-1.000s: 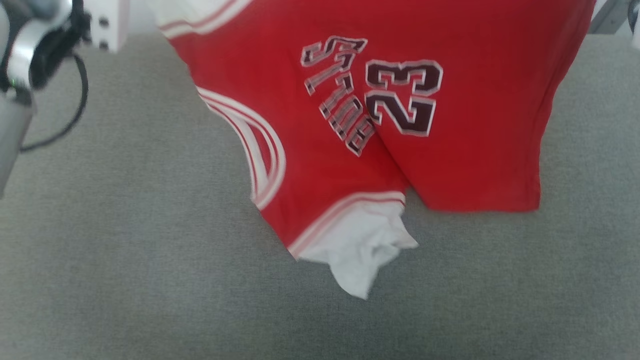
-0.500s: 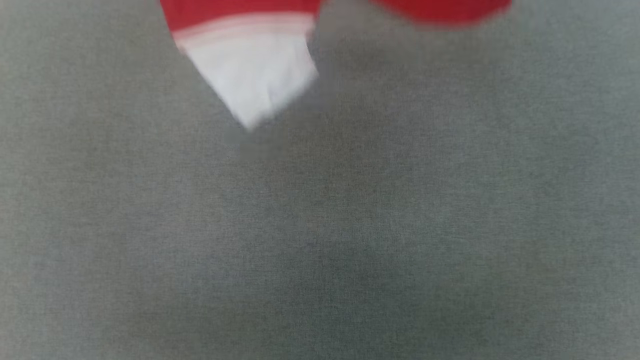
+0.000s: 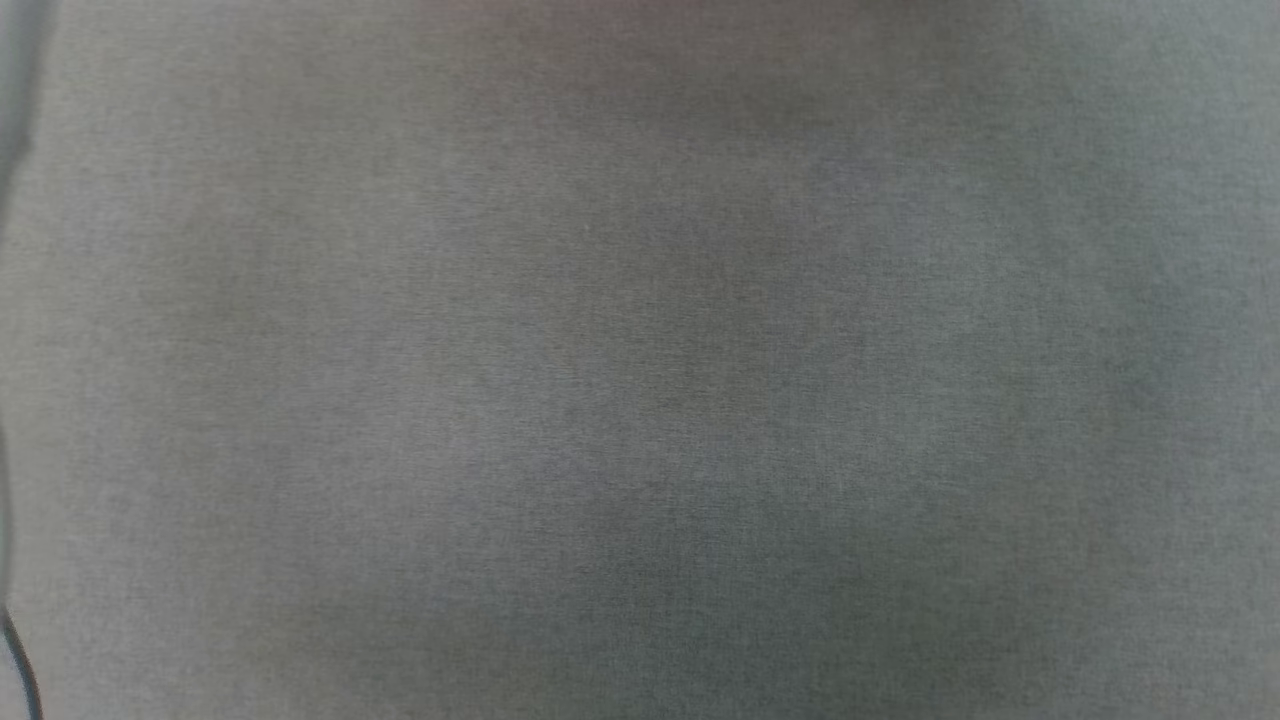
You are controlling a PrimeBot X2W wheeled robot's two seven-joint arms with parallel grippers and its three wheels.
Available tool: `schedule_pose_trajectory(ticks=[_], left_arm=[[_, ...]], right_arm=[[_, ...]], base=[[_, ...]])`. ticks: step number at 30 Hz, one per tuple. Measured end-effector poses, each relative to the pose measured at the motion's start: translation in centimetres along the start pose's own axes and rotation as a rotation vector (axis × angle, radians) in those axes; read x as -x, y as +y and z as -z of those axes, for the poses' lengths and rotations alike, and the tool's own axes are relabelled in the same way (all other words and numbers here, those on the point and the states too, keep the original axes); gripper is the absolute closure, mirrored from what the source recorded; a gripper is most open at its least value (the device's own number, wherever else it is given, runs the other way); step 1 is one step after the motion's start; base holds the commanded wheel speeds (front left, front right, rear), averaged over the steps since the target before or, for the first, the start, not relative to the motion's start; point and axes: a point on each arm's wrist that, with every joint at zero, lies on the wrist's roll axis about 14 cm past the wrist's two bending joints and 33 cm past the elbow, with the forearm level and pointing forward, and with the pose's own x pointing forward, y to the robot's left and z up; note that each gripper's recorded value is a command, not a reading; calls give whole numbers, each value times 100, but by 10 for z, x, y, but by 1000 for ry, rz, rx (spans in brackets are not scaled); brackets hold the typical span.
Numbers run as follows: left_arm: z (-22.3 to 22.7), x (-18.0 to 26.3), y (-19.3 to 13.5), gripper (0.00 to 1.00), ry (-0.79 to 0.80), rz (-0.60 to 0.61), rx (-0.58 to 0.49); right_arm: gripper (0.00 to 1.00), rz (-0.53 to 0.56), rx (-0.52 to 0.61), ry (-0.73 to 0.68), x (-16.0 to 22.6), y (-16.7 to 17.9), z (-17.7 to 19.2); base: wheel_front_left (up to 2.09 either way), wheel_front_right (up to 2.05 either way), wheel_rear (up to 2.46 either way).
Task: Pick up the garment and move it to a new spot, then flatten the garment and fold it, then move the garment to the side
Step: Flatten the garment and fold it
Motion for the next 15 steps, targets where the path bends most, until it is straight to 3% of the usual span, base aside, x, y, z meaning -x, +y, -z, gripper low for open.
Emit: schedule_pose_trajectory(ticks=[10,15], left_arm=[[141,85,-53,100,526,154,148],[169,127,-75,100,664,222,217]], right_arm=[[100,-160,-117,274,42,46,86],[100,-213,-135,344,66,57,104]], base=[[0,0,0],[0,0,0]])
